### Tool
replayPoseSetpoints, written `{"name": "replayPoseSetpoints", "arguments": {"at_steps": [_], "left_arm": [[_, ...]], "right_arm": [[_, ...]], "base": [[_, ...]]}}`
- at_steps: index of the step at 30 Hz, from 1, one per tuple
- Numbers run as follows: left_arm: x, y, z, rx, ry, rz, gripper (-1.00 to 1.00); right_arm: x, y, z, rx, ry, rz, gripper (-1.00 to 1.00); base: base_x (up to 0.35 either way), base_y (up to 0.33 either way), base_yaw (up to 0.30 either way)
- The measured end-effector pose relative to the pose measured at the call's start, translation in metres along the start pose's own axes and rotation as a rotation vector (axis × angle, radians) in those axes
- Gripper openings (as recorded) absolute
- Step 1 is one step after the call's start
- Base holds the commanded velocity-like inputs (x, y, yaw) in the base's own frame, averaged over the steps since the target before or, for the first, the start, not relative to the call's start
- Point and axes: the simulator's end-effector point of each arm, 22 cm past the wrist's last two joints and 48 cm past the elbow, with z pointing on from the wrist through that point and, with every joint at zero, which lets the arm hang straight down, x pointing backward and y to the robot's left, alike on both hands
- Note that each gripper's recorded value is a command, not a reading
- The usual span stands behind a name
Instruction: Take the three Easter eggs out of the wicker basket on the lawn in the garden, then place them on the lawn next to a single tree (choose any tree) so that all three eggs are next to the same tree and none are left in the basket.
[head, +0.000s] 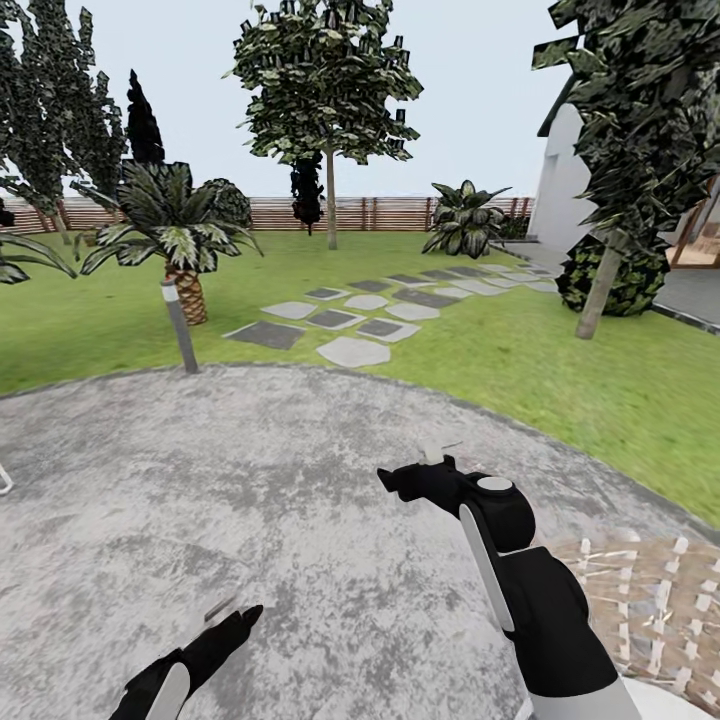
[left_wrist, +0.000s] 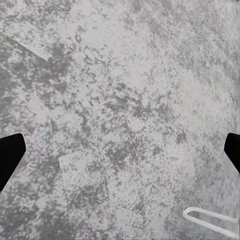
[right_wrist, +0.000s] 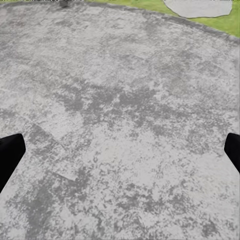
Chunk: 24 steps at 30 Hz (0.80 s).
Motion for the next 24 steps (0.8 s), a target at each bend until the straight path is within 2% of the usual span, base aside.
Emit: {"name": "replayPoseSetpoints", "arguments": {"at_steps": [14, 24], "left_arm": [[0.0, -0.0004, 0.0, 0.002, 0.0, -0.001, 1.0], [0.0, 0.0, 0.0, 0.0, 0.0, 0.0, 1.0]], "right_arm": [[-0.0002, 0.0001, 0.0, 0.0, -0.001, 0.0, 1.0], [0.0001, 0.0004, 0.0, -0.001, 0.0, 0.001, 1.0]], "base": [[0.318, 0.083, 0.0], [0.322, 0.019, 0.0]]}}
